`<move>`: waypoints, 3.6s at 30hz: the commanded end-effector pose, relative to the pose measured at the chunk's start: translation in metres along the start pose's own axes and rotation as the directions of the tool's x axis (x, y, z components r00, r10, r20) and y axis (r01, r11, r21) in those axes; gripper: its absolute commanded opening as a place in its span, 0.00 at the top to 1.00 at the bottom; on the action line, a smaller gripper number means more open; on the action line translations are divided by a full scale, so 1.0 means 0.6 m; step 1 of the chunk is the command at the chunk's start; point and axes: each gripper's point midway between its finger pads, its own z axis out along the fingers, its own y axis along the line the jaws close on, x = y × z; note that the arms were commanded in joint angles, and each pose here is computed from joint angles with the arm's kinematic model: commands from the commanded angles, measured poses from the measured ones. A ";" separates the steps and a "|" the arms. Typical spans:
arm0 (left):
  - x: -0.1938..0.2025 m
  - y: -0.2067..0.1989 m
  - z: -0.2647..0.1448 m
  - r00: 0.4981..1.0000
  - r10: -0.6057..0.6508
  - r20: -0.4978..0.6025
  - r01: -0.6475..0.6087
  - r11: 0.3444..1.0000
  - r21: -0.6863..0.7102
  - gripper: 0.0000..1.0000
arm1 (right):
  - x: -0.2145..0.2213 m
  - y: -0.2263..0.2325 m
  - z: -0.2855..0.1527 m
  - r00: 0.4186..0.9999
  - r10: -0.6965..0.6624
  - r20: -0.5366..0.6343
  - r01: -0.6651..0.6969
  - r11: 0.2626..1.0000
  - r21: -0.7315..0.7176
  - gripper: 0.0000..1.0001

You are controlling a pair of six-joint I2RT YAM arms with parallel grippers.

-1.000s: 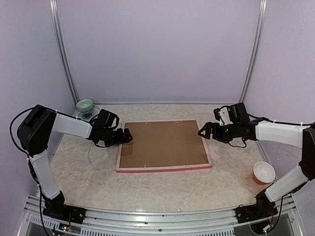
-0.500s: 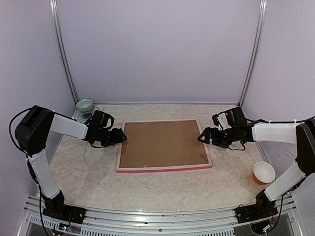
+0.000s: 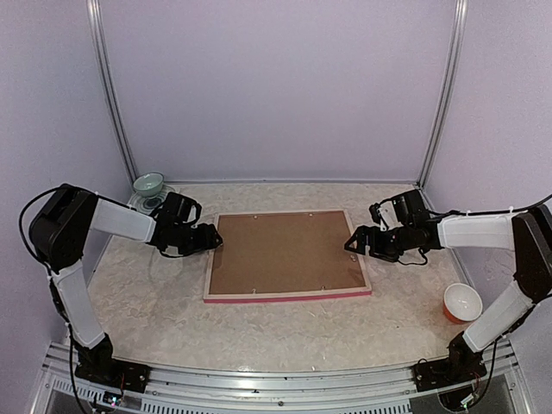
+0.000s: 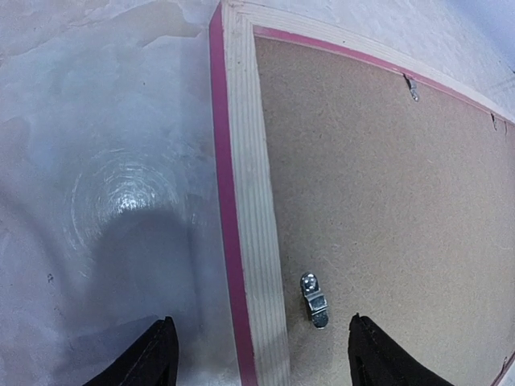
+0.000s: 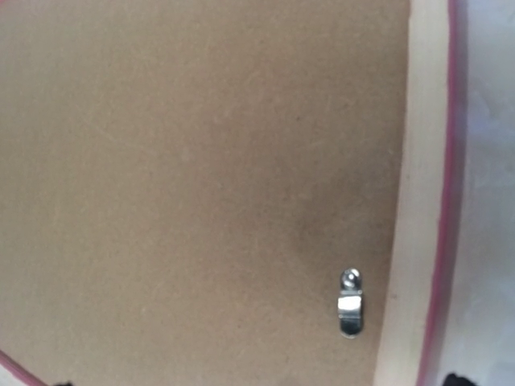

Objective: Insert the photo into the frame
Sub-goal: Rotate the photo frame at the center of the board, then press the fastener onto the backboard.

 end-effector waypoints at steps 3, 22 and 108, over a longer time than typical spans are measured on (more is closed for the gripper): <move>0.023 0.026 0.019 0.998 0.006 -0.055 -0.010 0.998 -0.060 0.28 | 0.003 -0.008 0.005 1.000 0.001 0.000 -0.001 1.000 -0.002 0.01; 0.036 0.031 0.025 0.996 0.046 -0.080 -0.056 0.990 -0.132 0.35 | 0.008 -0.011 0.011 1.000 0.005 -0.009 -0.006 1.000 -0.004 0.01; 0.065 0.031 0.043 0.981 0.007 -0.192 -0.036 0.988 -0.148 0.57 | -0.006 -0.026 -0.017 1.000 0.009 0.030 -0.008 1.000 -0.004 0.01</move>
